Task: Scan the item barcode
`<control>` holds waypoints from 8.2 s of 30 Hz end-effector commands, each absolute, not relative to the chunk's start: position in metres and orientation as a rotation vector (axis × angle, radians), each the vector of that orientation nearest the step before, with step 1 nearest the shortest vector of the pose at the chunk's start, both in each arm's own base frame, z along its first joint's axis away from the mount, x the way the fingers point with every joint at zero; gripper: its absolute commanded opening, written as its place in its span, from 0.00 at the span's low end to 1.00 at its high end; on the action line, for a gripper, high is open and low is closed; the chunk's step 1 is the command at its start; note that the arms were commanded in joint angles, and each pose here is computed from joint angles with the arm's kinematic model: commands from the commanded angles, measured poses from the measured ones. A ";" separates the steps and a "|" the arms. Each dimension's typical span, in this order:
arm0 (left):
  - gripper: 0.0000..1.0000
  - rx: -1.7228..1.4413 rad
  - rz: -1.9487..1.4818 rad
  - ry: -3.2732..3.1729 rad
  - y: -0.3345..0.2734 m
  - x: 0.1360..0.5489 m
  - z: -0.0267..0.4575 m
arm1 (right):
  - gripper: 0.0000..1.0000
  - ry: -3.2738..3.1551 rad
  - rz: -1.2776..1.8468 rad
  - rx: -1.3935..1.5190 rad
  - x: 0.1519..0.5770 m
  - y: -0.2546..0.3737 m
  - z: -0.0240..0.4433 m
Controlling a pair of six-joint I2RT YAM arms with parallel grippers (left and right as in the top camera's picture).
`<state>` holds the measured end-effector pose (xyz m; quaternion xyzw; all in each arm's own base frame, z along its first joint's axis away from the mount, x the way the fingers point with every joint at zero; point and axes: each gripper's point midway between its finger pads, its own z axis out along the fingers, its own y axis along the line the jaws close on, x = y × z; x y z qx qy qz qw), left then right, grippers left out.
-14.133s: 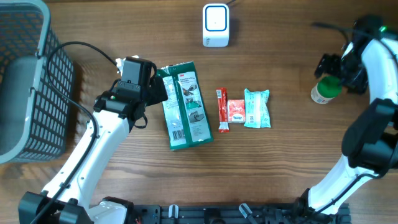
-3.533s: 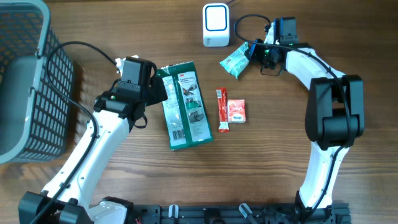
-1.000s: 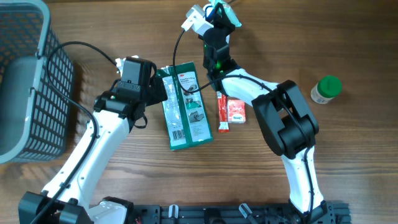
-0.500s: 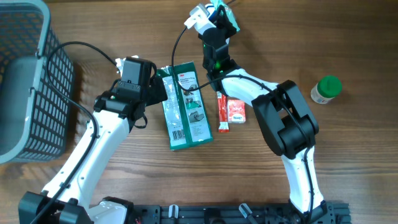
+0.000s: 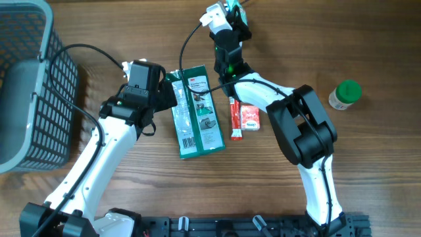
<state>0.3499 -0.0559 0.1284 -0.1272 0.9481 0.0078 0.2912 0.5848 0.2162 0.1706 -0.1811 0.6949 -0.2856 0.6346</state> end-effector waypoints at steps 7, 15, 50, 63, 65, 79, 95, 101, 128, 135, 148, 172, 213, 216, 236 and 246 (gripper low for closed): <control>1.00 -0.335 0.033 2.517 -0.053 0.353 0.131 | 0.04 1.685 -0.491 -0.396 0.561 0.173 0.279; 1.00 -0.335 0.033 2.517 -0.053 0.353 0.131 | 0.04 2.365 -0.102 -0.485 0.455 0.105 0.205; 1.00 -0.335 0.033 2.517 -0.053 0.353 0.131 | 0.71 3.069 0.378 0.133 0.311 0.081 0.047; 1.00 -0.335 0.033 2.517 -0.053 0.353 0.131 | 0.79 3.061 0.271 0.157 0.323 0.043 0.068; 1.00 -0.335 0.033 2.517 -0.053 0.353 0.131 | 0.79 3.023 0.396 0.106 0.334 0.058 0.092; 1.00 -0.335 0.033 2.517 -0.053 0.353 0.131 | 0.87 3.004 0.778 -0.130 0.314 0.135 0.103; 1.00 -0.335 0.033 2.517 -0.053 0.353 0.131 | 0.74 2.884 0.269 -0.170 0.330 0.164 0.054; 1.00 -0.335 0.033 2.517 -0.053 0.353 0.131 | 0.64 2.974 0.270 -0.080 0.319 0.140 0.048; 1.00 -0.335 0.033 2.517 -0.053 0.353 0.131 | 0.52 2.853 -0.088 -0.032 0.358 0.075 0.038; 1.00 -0.335 0.033 2.517 -0.053 0.353 0.131 | 0.54 2.800 0.249 -0.218 0.368 0.119 0.103; 1.00 -0.335 0.033 2.517 -0.053 0.353 0.131 | 0.04 3.114 0.292 0.108 0.282 0.117 0.033; 1.00 -0.335 0.033 2.517 -0.053 0.353 0.131 | 0.27 2.483 0.134 0.027 0.421 0.112 0.088; 1.00 -0.335 0.033 2.517 -0.053 0.353 0.131 | 0.29 2.124 0.265 1.695 0.357 0.087 0.025; 1.00 -0.335 0.033 2.517 -0.053 0.353 0.131 | 0.09 2.188 0.354 1.714 0.355 0.103 0.023; 1.00 -0.335 0.033 2.517 -0.053 0.353 0.131 | 0.04 2.168 0.389 1.904 0.320 0.105 -0.014; 1.00 -0.335 0.033 2.517 -0.053 0.353 0.131 | 0.04 2.052 0.230 1.546 0.361 0.058 0.006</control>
